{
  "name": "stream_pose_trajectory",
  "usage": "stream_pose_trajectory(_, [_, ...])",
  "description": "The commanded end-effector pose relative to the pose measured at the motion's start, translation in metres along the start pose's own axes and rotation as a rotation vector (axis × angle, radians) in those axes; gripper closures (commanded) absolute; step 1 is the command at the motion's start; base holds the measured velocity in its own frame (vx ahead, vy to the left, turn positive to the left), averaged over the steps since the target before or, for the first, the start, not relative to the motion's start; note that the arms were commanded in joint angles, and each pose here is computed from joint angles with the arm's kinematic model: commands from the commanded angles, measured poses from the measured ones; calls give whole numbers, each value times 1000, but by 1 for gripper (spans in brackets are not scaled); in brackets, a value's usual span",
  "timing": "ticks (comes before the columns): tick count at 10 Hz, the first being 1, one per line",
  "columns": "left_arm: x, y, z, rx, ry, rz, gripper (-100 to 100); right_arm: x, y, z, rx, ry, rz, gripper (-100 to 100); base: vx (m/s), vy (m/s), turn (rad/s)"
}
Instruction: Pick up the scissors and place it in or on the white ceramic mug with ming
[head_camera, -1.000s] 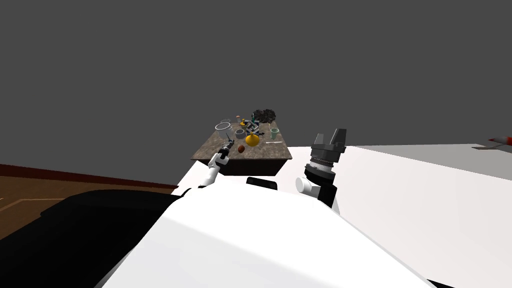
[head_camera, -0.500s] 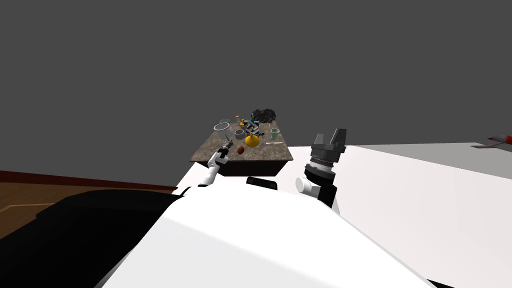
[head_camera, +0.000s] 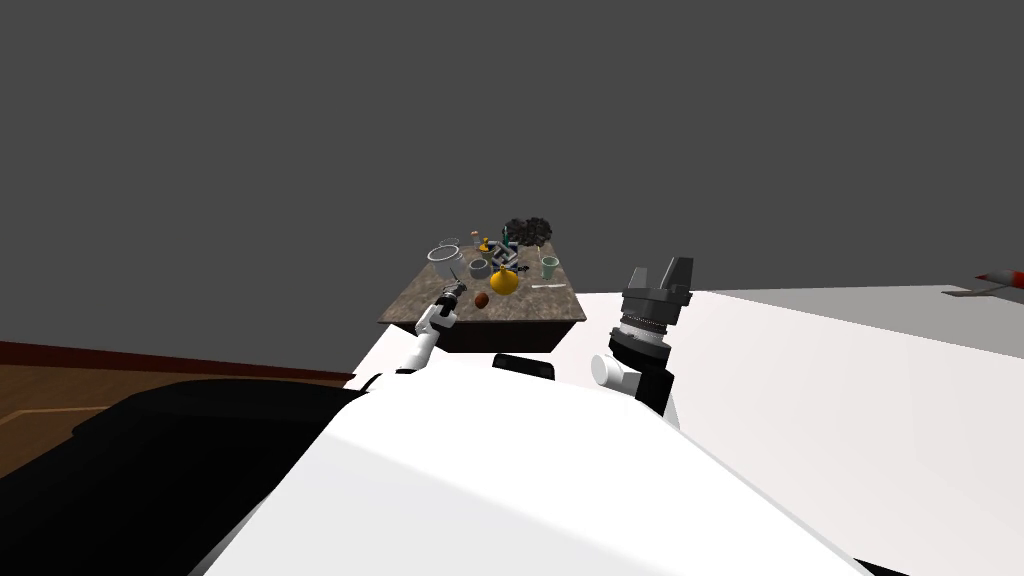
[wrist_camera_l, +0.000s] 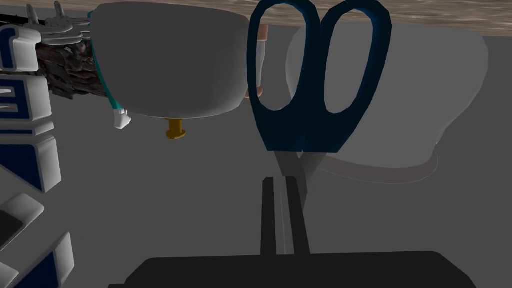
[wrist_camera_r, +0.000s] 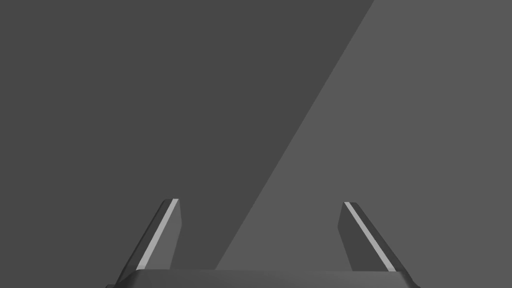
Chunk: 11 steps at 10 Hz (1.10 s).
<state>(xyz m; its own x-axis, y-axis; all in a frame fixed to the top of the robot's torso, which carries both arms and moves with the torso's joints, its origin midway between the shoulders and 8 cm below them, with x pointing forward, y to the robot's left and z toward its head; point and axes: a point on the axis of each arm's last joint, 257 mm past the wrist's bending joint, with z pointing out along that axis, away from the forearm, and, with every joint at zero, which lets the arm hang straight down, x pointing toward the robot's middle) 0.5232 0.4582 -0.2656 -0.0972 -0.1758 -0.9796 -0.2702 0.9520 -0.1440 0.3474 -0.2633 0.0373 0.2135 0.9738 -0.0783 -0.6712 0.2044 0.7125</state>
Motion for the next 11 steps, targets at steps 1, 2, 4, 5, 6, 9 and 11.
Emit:
stream_pose_trajectory(1, [13, 14, -4, -32, 27, 13, -100, 0, 0, 0, 0, 0, 0, 0, -38, -46, 198])
stream_pose_trajectory(2, [17, 20, -5, -48, 38, 29, -100, 0, 0, 0, 0, 0, 0, 0, -98, -69, 211])
stream_pose_trajectory(4, [28, 8, -3, -26, 51, 2, -100, 0, 0, 0, 0, 0, 0, 0, -124, 7, -119])
stream_pose_trajectory(5, [35, -6, -3, 8, 56, -25, -100, 0, 0, 0, 0, 0, 0, 0, -14, 123, -241])
stream_pose_trajectory(6, [34, -13, -3, 26, 49, -28, -100, 0, 0, 0, 0, 0, 0, 0, 126, 163, -126])
stream_pose_trajectory(9, [33, -8, -1, 15, 51, -23, -100, 0, 0, 0, 0, 0, 0, 0, 29, 31, -7])
stream_pose_trajectory(11, [33, -8, -1, 15, 51, -23, 100, 0, 0, 0, 0, 0, 0, 0, 0, 0, 0])
